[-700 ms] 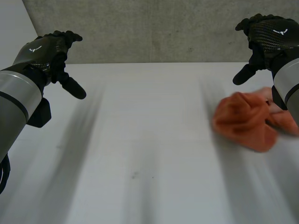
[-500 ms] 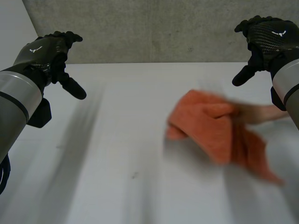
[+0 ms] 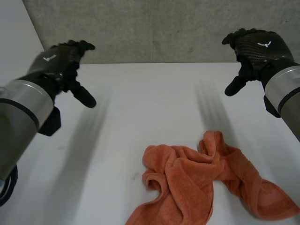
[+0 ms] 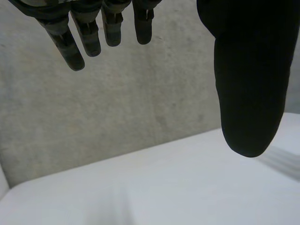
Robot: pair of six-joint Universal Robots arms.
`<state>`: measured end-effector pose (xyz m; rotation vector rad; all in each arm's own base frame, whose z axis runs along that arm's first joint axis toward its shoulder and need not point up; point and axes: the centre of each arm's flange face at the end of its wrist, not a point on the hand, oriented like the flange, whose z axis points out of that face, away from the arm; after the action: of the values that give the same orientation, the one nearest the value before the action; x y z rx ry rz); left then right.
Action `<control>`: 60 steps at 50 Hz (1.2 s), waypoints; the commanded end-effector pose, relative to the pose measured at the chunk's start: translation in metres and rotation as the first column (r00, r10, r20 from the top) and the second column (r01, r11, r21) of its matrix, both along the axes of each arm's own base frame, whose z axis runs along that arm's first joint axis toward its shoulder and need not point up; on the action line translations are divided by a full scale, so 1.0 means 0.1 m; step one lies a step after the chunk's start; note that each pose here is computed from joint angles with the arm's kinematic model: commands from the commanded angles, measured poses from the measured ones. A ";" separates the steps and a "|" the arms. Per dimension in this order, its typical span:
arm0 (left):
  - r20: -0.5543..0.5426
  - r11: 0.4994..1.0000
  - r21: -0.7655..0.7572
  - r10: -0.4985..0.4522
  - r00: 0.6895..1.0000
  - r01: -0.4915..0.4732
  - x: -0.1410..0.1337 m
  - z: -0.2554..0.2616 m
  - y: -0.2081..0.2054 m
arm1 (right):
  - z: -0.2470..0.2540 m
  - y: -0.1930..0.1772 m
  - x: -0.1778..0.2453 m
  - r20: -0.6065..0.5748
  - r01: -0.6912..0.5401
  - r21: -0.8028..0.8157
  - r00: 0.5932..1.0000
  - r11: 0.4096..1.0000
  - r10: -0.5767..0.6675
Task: Fold the laundry
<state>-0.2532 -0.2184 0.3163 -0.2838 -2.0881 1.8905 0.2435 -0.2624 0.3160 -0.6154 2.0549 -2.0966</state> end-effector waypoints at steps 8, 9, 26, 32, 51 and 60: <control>0.026 0.938 0.276 -0.223 0.974 0.208 -0.53 -0.81 0.65 | -0.51 0.27 -0.10 -0.359 -0.022 0.252 0.926 0.967 0.115; 0.020 0.925 0.320 -0.223 0.975 0.205 -0.58 -0.95 0.67 | -0.62 0.31 -0.12 -0.376 -0.023 0.292 0.916 0.956 0.137; 0.118 0.880 0.462 -0.182 0.976 0.108 -0.78 -1.78 0.49 | -1.50 0.29 0.08 -0.391 -0.268 0.359 0.827 0.894 0.405; 0.061 0.915 0.377 -0.181 0.982 0.145 -0.89 -1.75 0.38 | -1.57 0.07 0.18 -0.433 -0.280 0.308 0.809 0.909 0.396; -0.442 0.909 -0.406 -0.103 0.891 -0.096 -0.68 0.33 -0.61 | 0.62 -0.25 0.36 0.049 -0.114 -0.437 0.987 0.892 0.150; -0.355 0.933 -0.348 -0.035 0.934 -0.097 -0.50 0.01 -0.56 | 0.16 -0.02 0.31 0.002 -0.164 -0.253 0.985 0.954 0.170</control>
<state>-0.3087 -0.2802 0.3514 0.0687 -1.3741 2.1835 0.2763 -0.2765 0.3777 -0.6797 1.4681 -2.4404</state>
